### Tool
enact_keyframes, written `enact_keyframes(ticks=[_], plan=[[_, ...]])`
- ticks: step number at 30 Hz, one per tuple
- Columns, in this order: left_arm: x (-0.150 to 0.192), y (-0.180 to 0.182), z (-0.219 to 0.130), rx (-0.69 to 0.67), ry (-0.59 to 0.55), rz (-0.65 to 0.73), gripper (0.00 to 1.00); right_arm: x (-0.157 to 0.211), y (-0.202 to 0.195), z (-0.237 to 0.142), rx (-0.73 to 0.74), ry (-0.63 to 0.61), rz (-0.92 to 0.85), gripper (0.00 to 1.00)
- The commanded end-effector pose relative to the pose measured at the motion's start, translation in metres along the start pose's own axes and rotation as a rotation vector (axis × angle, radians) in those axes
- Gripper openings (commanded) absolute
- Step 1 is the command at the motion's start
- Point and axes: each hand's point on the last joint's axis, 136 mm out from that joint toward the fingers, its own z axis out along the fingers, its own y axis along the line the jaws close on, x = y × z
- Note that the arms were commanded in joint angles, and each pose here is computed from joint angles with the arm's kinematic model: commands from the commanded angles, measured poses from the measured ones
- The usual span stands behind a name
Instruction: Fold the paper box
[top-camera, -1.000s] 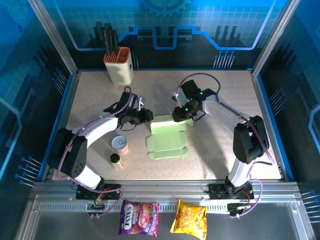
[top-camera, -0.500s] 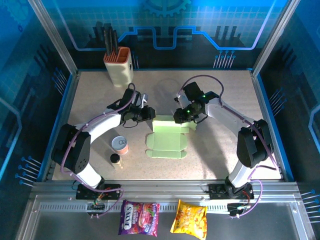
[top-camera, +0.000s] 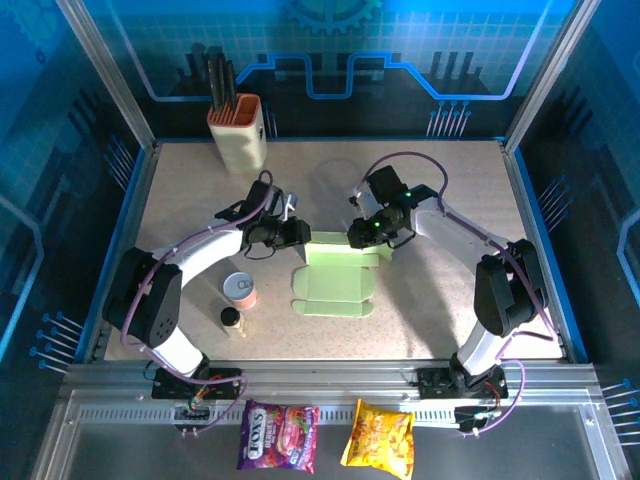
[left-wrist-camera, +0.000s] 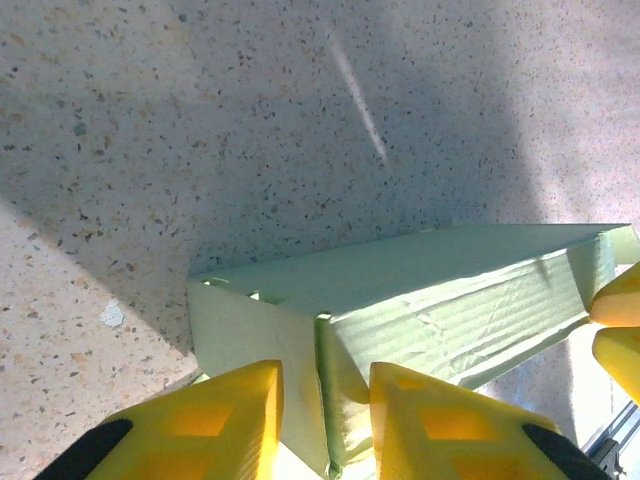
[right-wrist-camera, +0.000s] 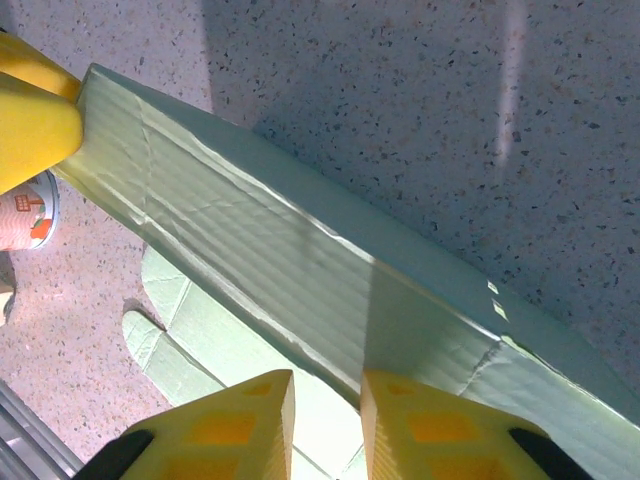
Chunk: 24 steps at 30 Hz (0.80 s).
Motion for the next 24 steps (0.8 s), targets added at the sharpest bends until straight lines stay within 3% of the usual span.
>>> enact_keyframes(ticks=[1,8,14,17,24], plan=[[0.018,0.004,-0.001,-0.004,0.050,0.000,0.28,0.000,0.007,-0.011,-0.005,-0.024,-0.002,0.25],[0.026,0.009,0.002,0.000,0.057,-0.018,0.26,-0.007,0.011,-0.025,0.003,-0.076,0.009,0.29],[0.029,0.011,0.001,0.002,0.051,-0.027,0.24,-0.010,0.006,-0.043,0.040,-0.145,0.068,0.37],[0.030,0.011,0.001,0.005,0.049,-0.032,0.24,-0.006,0.005,-0.049,0.043,-0.167,0.109,0.47],[0.030,0.011,0.002,0.003,0.052,-0.032,0.24,0.002,-0.003,-0.042,0.002,-0.206,0.253,0.56]])
